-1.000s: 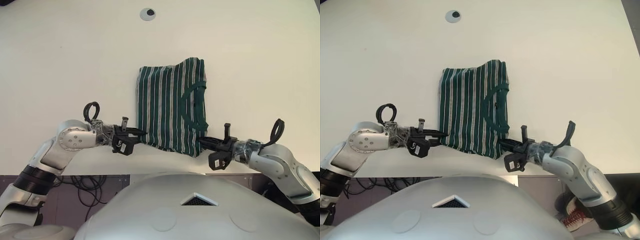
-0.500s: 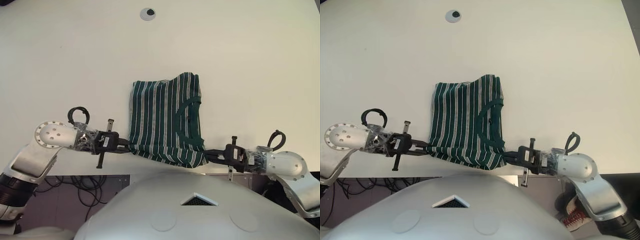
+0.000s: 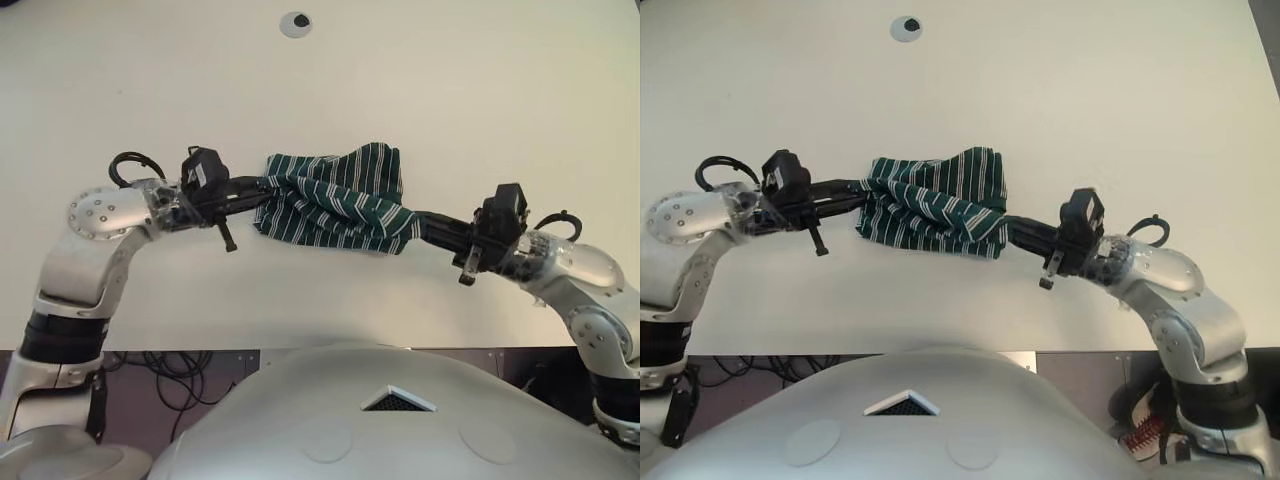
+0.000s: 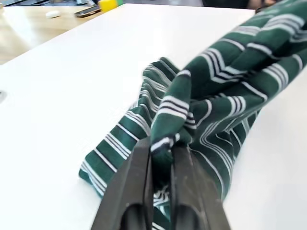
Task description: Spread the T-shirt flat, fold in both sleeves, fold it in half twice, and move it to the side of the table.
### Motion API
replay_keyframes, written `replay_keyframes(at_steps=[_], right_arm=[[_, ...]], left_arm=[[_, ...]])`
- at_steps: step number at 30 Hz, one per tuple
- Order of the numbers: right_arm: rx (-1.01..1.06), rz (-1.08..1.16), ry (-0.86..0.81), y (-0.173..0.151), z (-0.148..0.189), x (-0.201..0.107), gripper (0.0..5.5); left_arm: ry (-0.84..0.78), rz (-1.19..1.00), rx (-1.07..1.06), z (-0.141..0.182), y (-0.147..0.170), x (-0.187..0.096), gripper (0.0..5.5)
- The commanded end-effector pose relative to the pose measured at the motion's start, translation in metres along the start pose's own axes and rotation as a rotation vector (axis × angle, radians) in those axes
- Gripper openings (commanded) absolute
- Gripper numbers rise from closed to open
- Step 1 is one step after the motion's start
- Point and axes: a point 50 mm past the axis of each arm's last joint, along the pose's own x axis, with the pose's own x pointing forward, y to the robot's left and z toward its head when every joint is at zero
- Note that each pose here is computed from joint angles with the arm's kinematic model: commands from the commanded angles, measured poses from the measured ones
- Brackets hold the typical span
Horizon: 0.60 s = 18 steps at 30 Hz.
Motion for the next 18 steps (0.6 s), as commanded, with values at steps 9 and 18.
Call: replay_keyframes(at_steps=[9,18], right_arm=[[0.261,-0.107,-0.048,-0.047,0.006,0.033,0.00],[0.436,-0.230,0.031,-0.069,-0.022,0.040,1.57]], left_arm=[[0.039,0.198,-0.126,-0.007,0.040,0.044,0.56],[0.088,0.332,-0.215,-0.021,0.052,0.047,1.70]])
